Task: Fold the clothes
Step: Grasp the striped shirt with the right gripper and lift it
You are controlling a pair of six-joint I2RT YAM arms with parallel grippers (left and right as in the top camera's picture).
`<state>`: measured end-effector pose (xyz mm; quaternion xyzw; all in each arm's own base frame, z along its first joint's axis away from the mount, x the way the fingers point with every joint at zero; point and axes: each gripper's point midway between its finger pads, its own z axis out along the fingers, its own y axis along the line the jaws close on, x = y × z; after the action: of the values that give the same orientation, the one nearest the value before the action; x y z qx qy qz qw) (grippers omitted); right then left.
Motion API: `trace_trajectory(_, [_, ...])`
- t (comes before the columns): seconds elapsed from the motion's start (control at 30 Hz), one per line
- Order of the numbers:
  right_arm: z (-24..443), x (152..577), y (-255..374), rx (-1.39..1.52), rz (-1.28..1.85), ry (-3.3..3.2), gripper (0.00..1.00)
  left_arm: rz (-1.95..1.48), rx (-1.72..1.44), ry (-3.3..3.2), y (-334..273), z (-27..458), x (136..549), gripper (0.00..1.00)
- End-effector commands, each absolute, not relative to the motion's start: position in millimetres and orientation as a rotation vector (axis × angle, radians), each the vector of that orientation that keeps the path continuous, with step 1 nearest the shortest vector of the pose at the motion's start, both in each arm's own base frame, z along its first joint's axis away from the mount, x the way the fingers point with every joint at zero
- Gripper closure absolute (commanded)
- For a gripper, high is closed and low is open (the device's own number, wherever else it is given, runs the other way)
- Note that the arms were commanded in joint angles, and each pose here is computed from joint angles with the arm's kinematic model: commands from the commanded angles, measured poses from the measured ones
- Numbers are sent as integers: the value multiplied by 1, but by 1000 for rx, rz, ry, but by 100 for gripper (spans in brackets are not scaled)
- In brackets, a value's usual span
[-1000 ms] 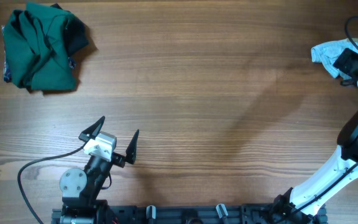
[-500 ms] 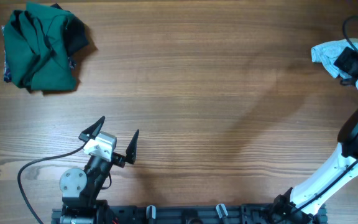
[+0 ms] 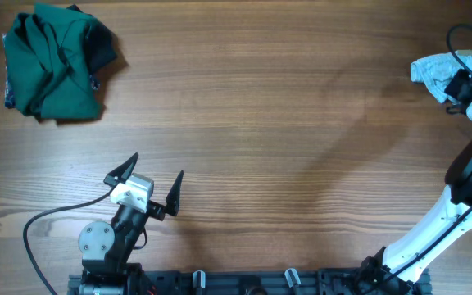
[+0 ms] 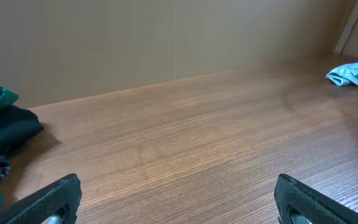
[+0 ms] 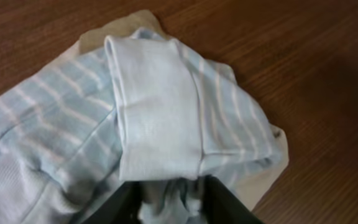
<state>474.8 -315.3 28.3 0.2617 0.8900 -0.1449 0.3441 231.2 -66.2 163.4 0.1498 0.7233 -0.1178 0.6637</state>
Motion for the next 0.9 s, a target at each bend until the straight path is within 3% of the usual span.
trace_trajectory(0.0, [17, 472, -315, 689, -359, 2343, 88, -276, 333, 1637, -67, 161, 231, 0])
trace_trajectory(0.07, [18, 470, -313, 692, -357, 2355, 96, -276, 333, 1637, -67, 161, 231, 0])
trace_trajectory(0.23, [47, 469, -312, 761, -333, 2296, 96, -276, 333, 1637, -67, 161, 231, 0])
trace_trajectory(0.5, [151, 459, -292, 801, -264, 2162, 96, -276, 333, 1637, -67, 161, 231, 0])
trace_trajectory(0.7, [210, 452, -247, 772, -73, 2108, 96, -276, 333, 1637, -67, 161, 231, 0])
trace_trajectory(0.87, [229, 451, -201, 711, 64, 2137, 96, -276, 333, 1637, -67, 161, 231, 0])
